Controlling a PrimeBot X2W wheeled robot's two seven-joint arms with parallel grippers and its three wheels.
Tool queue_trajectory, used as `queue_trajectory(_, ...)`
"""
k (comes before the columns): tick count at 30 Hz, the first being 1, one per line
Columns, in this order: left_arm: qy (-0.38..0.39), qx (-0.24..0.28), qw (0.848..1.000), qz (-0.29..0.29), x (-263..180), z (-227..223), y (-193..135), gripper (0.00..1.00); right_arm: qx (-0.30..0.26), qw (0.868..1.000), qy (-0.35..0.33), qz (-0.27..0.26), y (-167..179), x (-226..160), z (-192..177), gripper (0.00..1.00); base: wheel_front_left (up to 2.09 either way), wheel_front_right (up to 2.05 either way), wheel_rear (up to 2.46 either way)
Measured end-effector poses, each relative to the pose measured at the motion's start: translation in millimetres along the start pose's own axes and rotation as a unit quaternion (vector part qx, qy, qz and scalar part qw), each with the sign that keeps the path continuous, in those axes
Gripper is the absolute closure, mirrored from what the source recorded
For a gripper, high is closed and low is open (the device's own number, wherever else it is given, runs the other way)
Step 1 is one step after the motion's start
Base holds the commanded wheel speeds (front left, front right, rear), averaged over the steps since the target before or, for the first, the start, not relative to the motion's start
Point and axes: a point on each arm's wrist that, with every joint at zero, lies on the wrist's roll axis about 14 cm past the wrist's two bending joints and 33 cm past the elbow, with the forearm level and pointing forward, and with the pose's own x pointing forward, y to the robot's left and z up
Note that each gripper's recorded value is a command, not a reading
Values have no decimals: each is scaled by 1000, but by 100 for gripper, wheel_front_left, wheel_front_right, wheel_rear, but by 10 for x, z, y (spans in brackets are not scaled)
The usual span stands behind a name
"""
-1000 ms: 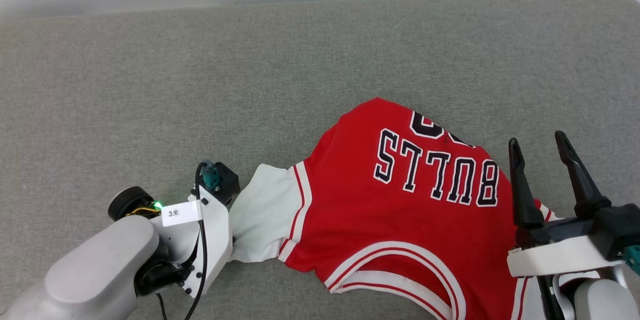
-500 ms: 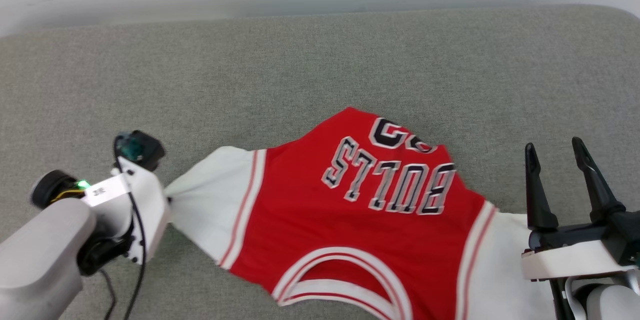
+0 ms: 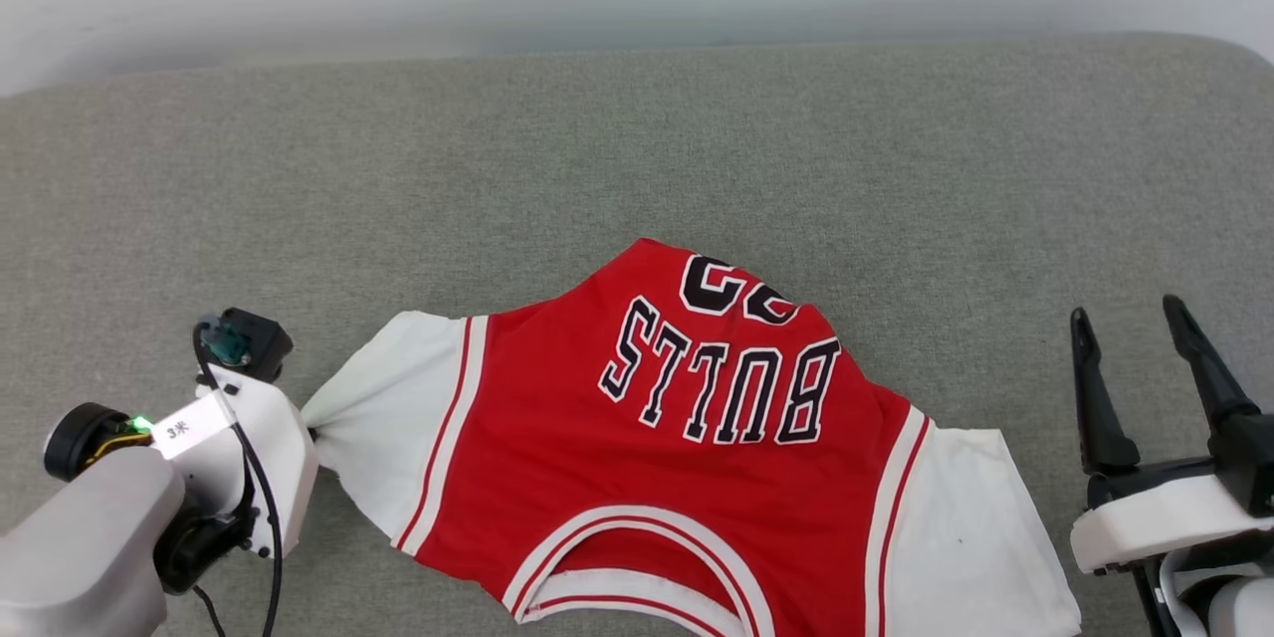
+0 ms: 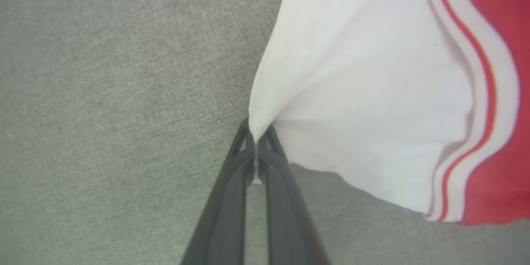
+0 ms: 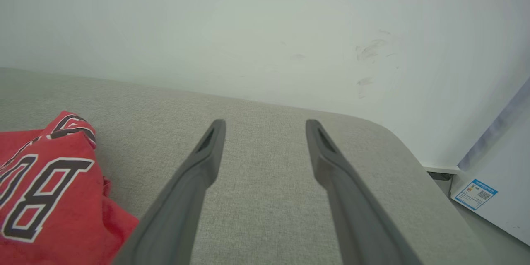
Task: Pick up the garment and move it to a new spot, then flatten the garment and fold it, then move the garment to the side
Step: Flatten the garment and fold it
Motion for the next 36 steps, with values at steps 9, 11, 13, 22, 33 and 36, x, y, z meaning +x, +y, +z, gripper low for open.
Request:
queue_trajectory(9, -83, 15, 996, 3, -182, 282, -80, 100, -44, 985, 141, 89, 34, -176, -159, 0, 0, 0, 0)
queue_trajectory(11, -94, 20, 995, 3, -227, 319, -101, 100, -50, 970, 205, 118, 67, -321, -304, 0, 0, 0, 0)
queue_trajectory(13, -107, 25, 994, 5, -274, 369, -116, 100, -46, 951, 269, 149, 137, -486, -450, 0, 0, 0, 0)
queue_trajectory(22, -134, 41, 990, 3, -364, 481, -216, 100, -61, 873, 440, 201, 122, -952, -944, 0, 0, 0, 0)
queue_trajectory(33, -137, 45, 990, -1, -294, 507, -248, 100, -55, 831, 507, 225, 264, -1140, -1450, 0, 0, 0, 0)
queue_trajectory(36, -133, 46, 990, -2, -260, 492, -249, 100, -56, 824, 515, 231, 304, -1167, -1562, 0, 0, 0, 0)
